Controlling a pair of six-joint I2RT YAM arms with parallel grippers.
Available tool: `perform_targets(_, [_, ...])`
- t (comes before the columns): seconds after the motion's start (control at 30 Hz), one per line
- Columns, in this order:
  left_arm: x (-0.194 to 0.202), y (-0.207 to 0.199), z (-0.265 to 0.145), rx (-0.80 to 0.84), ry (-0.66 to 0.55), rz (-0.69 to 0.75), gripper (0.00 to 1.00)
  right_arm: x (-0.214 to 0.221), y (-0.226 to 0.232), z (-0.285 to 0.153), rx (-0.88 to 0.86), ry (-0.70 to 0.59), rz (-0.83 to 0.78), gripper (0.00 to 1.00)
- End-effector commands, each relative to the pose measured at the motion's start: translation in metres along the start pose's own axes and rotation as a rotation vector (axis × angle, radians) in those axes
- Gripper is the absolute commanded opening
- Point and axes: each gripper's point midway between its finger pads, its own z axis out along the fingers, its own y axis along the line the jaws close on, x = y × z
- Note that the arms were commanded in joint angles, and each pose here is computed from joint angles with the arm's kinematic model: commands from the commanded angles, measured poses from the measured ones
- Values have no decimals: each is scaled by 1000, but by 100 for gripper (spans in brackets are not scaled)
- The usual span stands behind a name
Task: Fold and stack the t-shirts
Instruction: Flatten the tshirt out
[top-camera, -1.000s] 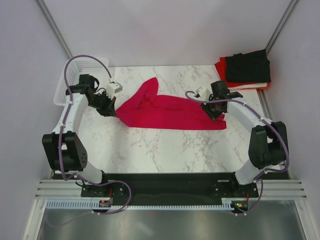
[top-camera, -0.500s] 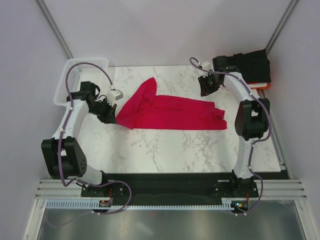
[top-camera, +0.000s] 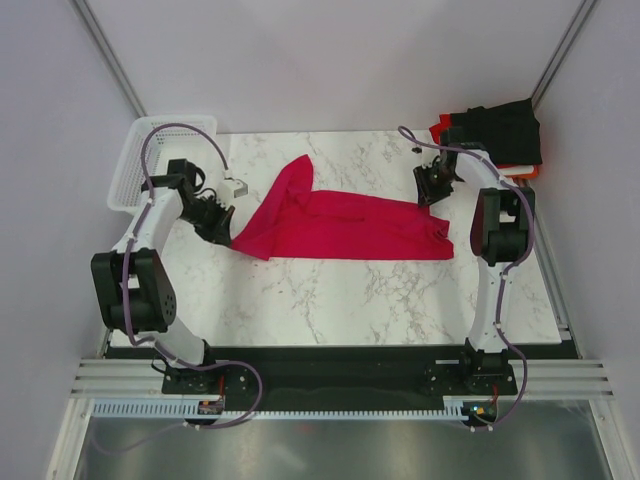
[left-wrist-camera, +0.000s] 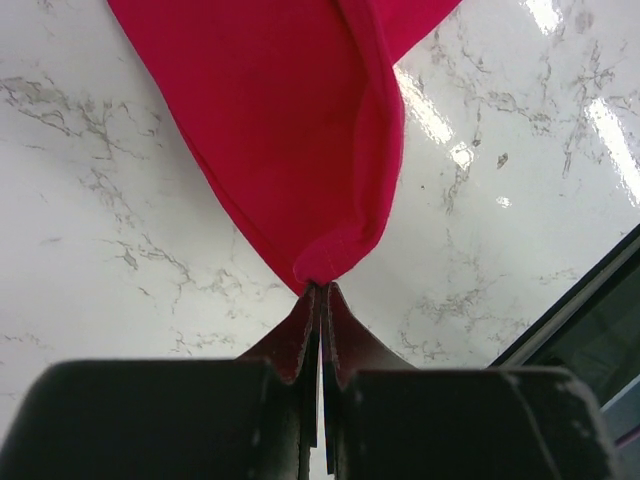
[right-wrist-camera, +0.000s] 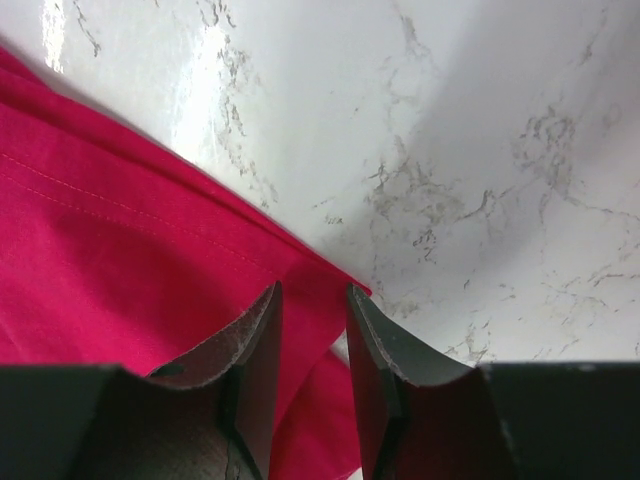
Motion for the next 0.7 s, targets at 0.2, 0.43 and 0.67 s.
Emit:
perform_targets(0.2, [-13,24,9,-14,14,1,2,-2,4,-13,28,-25,-7,40])
perform_targets(0.43, [-17,25,8,-13,2,0,2,-6,-11,-19,113,-70,-9,40])
perform_targets(0.67, [-19,25,10,-4,-2,-8,2,0,-13,-13,117,-61,-3,41])
